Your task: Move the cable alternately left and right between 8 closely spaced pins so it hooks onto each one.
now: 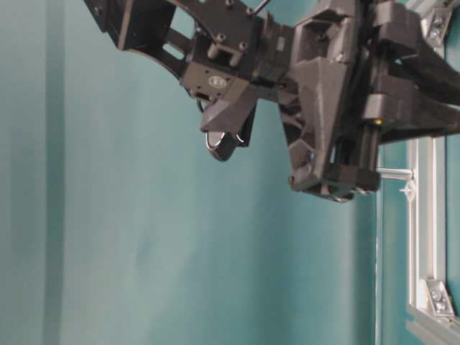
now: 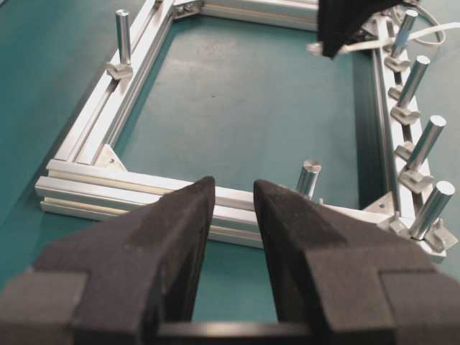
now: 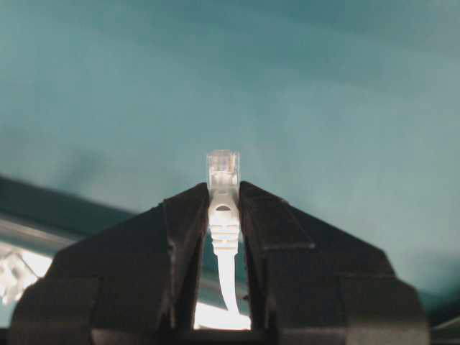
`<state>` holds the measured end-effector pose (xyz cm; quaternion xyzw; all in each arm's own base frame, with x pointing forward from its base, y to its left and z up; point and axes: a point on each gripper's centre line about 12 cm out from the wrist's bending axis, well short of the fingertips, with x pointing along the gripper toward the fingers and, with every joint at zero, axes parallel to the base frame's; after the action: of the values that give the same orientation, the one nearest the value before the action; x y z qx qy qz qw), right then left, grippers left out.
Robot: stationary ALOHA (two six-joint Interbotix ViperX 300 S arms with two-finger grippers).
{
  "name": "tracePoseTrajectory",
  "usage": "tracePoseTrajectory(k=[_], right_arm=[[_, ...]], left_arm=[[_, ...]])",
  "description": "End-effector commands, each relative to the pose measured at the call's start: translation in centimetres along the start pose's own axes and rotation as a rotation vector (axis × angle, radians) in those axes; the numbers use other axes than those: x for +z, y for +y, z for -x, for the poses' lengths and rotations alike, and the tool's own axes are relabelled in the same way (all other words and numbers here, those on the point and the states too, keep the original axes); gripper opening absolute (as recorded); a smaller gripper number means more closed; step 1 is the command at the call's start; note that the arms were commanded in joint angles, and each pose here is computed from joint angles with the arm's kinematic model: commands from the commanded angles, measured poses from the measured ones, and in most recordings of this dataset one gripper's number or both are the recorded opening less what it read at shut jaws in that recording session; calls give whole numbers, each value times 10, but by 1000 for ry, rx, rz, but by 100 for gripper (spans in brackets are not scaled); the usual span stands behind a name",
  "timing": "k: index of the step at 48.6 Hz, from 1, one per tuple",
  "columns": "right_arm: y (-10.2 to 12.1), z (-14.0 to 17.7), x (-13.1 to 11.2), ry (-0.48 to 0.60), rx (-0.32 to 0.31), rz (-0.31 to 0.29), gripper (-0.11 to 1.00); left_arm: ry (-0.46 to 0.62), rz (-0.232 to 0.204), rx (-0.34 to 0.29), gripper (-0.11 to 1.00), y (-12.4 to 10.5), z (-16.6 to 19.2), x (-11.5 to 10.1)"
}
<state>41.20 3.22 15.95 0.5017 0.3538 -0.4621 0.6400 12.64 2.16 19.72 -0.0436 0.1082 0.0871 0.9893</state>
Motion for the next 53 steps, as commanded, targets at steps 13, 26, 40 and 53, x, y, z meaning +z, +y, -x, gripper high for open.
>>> tracePoseTrajectory(k=[13,26,40,53], right_arm=[[10,18,-27,29,46,-35,19],[7,27,-48,40,39,-63,19],[4,33,-63,46,32,-83,19],[3,32,-67,46,26,-82,19]], left_arm=[[-8,0,2,34,0,0,4],[-9,0,2,34,0,0,4],[-8,0,2,34,0,0,4],[-8,3,2,34,0,0,4]])
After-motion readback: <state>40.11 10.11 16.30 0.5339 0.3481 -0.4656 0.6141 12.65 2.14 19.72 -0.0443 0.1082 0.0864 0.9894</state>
